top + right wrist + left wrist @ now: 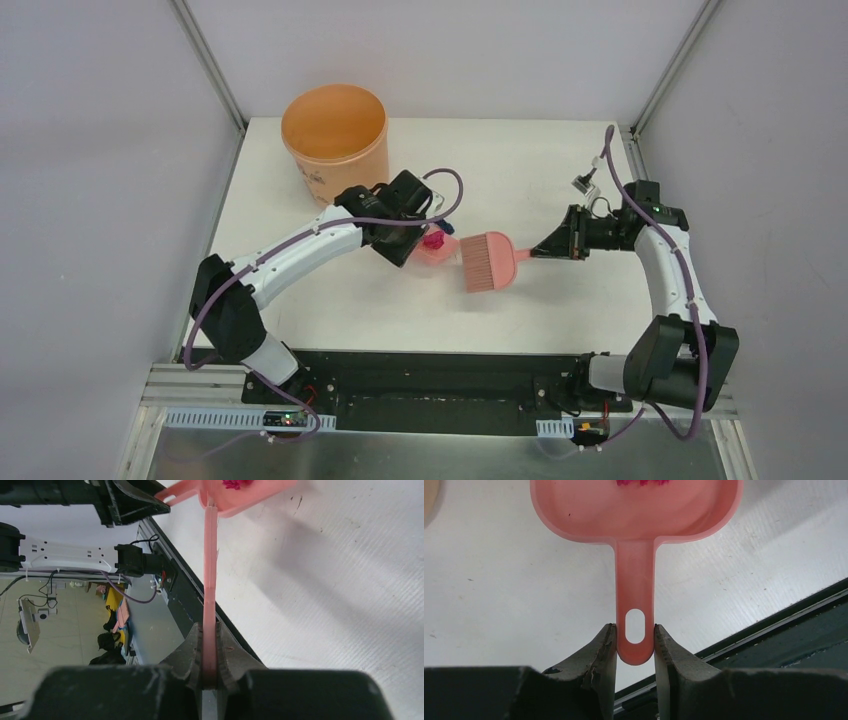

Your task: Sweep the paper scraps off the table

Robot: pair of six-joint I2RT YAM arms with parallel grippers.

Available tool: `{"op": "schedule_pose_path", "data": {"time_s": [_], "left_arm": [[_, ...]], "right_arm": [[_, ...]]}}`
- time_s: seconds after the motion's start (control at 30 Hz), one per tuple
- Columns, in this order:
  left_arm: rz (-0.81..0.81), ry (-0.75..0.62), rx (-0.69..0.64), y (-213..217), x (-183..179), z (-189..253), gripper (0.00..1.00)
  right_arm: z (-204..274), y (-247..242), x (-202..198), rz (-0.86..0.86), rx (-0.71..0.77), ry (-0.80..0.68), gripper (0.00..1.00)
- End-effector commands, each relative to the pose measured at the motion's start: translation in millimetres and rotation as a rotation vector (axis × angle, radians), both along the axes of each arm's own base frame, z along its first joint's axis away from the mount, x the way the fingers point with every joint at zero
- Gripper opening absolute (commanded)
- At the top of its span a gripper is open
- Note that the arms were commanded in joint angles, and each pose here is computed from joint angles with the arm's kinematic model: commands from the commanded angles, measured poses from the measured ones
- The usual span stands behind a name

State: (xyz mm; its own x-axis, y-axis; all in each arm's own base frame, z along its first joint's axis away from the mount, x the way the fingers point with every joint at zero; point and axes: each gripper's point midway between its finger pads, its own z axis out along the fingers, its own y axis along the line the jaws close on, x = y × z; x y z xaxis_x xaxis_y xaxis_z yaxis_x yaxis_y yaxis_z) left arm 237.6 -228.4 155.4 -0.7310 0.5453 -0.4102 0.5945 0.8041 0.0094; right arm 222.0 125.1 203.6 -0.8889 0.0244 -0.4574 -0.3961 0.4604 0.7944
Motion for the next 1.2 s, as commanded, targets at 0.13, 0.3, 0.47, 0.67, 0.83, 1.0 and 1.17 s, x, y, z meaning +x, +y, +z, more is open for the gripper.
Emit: {"op": "schedule_pose_path", "data": {"time_s": [0.13, 0.3, 0.47, 0.67, 0.83, 1.0, 1.17], "left_arm": [[0.041, -0.035, -0.077, -6, -10, -36, 0.00], [0.037, -0.022, -0.059, -4, -22, -43, 0.00], [0.027, -0.005, -0.007, 4, -29, -40, 0.00], [0.016, 0.013, 0.030, 9, -32, -40, 0.00], [0.017, 0.043, 0.056, 9, -34, -55, 0.00], [0.014, 0.061, 0.104, 10, -31, -73, 0.03], [0.000, 0.106, 0.117, 7, -35, -88, 0.13]], "right_arm": [[11, -23, 22, -0.119, -0.030, -0.096, 0.00], [3, -35, 32, -0.182, -0.079, -0.095, 0.00], [-9, -54, 58, -0.307, -0.295, -0.152, 0.00], [10, -38, 106, -0.252, -0.577, -0.305, 0.00], [10, -15, 149, -0.201, -0.607, -0.264, 0.00], [2, 8, 165, -0.151, -0.580, -0.208, 0.00], [-5, 12, 167, -0.144, -0.584, -0.199, 0.00]]}}
